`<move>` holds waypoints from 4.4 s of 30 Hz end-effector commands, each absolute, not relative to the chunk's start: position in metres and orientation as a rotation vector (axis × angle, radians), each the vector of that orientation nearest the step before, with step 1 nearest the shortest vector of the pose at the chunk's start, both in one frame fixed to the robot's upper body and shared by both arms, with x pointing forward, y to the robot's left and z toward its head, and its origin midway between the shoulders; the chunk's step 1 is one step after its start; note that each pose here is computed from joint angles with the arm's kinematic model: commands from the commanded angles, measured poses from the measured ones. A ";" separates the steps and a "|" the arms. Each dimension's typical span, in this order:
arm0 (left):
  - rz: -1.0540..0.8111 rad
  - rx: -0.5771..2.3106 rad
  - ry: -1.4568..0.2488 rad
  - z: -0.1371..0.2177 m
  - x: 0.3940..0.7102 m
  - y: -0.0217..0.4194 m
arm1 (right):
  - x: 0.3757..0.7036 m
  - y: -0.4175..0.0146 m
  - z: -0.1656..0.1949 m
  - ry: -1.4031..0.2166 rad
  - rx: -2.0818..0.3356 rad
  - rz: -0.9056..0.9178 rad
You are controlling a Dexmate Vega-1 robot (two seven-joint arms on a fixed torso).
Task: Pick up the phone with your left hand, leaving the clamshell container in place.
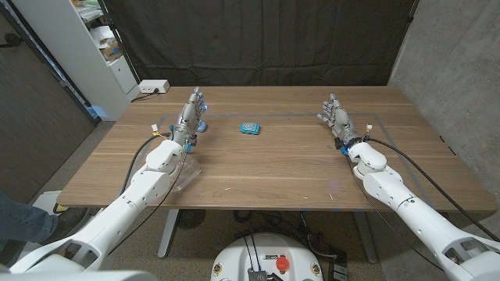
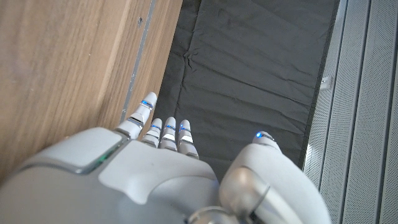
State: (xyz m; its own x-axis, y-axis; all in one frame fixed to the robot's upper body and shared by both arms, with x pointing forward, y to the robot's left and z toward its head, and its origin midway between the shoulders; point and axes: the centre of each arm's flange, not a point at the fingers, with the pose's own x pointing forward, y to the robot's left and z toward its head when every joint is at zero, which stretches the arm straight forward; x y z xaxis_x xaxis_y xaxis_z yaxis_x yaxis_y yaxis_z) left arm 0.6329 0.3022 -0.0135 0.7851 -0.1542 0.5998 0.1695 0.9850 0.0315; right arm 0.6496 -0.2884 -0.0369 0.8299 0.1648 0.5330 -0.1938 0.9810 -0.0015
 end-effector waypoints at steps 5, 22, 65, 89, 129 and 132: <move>-0.177 -0.014 -0.675 -0.002 0.627 0.305 | 0.651 -0.289 -0.038 -0.562 0.061 0.179; -0.157 0.017 -0.716 0.008 0.610 0.319 | 0.641 -0.294 -0.033 -0.601 0.053 0.172; -0.073 0.230 -0.821 0.033 0.587 0.324 | 0.630 -0.292 -0.036 -0.646 0.059 0.175; 0.016 0.430 -0.913 0.040 0.572 0.311 | 0.627 -0.289 -0.040 -0.659 0.059 0.169; -0.036 0.675 -0.905 0.056 0.573 0.293 | 0.618 -0.293 -0.043 -0.680 0.068 0.158; -0.038 0.702 -0.899 0.055 0.576 0.289 | 0.618 -0.293 -0.043 -0.684 0.071 0.159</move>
State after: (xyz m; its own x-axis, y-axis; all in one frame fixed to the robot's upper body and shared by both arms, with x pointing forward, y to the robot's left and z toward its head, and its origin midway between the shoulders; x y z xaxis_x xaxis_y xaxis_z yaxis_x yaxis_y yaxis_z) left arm 0.5675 0.2957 0.0541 0.6199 -0.2686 0.7373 -0.2719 0.8079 0.5229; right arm 0.6194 -0.2922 -0.0443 0.7683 0.1220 0.6283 -0.1682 0.9857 0.0142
